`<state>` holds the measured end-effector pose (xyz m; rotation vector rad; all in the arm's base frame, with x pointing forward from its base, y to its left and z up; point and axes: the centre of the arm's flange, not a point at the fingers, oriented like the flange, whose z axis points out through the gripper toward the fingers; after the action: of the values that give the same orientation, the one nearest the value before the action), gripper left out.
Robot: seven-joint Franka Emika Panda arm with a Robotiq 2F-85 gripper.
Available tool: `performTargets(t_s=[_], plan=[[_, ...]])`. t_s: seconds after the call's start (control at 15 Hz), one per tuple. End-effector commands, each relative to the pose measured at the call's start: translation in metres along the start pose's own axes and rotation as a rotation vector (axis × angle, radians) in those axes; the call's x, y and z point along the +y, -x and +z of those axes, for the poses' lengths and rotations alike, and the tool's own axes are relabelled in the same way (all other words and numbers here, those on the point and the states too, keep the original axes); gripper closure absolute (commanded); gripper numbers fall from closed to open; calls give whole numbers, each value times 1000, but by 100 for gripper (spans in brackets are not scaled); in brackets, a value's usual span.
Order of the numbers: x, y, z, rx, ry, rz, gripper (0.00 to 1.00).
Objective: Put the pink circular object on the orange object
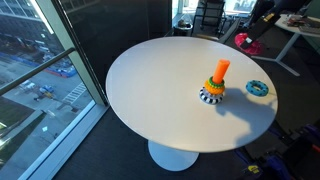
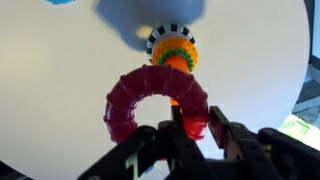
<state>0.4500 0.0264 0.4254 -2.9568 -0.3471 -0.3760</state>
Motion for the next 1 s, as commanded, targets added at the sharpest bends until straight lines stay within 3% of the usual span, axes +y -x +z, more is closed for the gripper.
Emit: performTargets(t_s=[0.0, 0.93], plan=[[-19, -22, 4, -5, -30, 2, 90], [-34, -49, 55, -52, 4, 49, 90]])
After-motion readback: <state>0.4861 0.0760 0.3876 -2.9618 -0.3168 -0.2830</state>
